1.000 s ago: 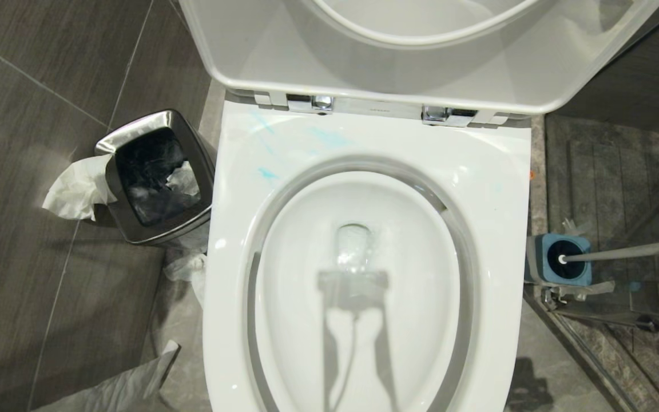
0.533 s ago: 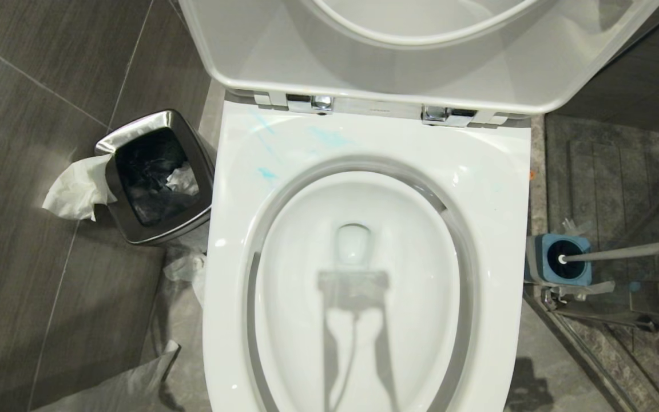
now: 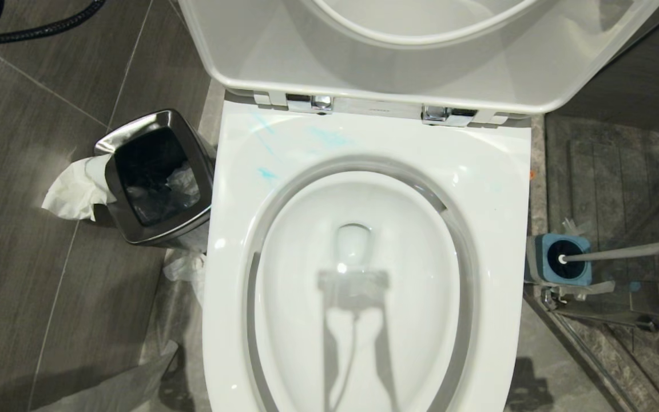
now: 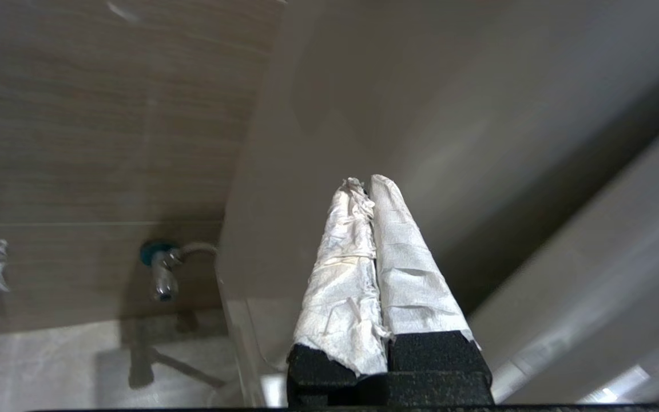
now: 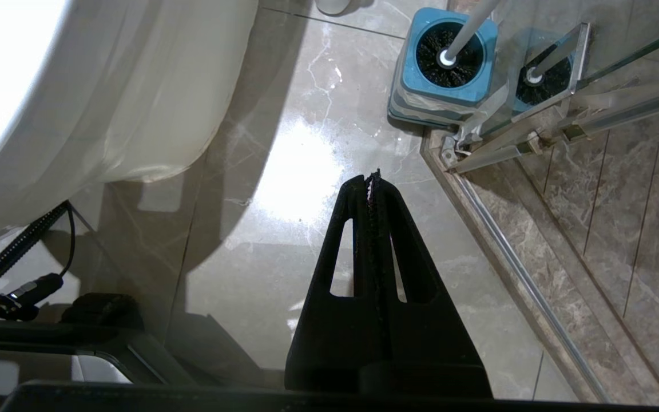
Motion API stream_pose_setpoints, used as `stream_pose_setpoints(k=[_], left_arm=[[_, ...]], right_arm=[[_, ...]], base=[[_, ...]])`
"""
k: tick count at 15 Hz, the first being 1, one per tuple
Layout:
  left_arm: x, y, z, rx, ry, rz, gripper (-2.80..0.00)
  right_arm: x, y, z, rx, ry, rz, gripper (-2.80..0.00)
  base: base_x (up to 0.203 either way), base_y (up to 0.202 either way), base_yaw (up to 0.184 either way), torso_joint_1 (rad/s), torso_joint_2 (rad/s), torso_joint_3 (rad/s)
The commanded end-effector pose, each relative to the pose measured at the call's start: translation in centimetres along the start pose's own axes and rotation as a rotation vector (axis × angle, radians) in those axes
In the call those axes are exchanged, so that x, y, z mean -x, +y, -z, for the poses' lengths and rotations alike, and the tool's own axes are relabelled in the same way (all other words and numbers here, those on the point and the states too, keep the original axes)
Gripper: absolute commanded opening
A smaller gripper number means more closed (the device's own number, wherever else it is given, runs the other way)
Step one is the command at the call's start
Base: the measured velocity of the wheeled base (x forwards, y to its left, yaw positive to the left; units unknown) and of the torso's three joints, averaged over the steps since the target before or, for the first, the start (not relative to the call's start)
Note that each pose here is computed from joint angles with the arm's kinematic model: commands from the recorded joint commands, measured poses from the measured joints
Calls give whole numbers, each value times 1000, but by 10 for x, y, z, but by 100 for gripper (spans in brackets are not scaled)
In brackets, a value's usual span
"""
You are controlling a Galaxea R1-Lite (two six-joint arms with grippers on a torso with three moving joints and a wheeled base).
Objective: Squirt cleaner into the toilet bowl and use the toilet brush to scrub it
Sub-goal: Close the toilet lid
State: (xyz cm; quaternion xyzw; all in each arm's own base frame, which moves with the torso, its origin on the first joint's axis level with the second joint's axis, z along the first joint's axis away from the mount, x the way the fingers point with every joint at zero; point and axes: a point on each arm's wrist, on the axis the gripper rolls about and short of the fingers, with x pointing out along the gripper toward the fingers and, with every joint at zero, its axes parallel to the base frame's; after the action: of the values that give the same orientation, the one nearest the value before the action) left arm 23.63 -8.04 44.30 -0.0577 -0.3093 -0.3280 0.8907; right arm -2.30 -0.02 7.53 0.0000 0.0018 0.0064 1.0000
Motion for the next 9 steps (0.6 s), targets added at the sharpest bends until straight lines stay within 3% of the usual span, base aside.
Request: stream_pose_setpoints(k=[1,9], left_arm=[[-16,8,14,1,-2,-8,-280],[-13,6,4,6,-13,3,-280]], right_arm=[[0,0,0,0,2,-1,-280],[0,0,0,0,1,-1,-280]], base=[[0,0,0,0,0,0],[0,0,0,0,0,0]])
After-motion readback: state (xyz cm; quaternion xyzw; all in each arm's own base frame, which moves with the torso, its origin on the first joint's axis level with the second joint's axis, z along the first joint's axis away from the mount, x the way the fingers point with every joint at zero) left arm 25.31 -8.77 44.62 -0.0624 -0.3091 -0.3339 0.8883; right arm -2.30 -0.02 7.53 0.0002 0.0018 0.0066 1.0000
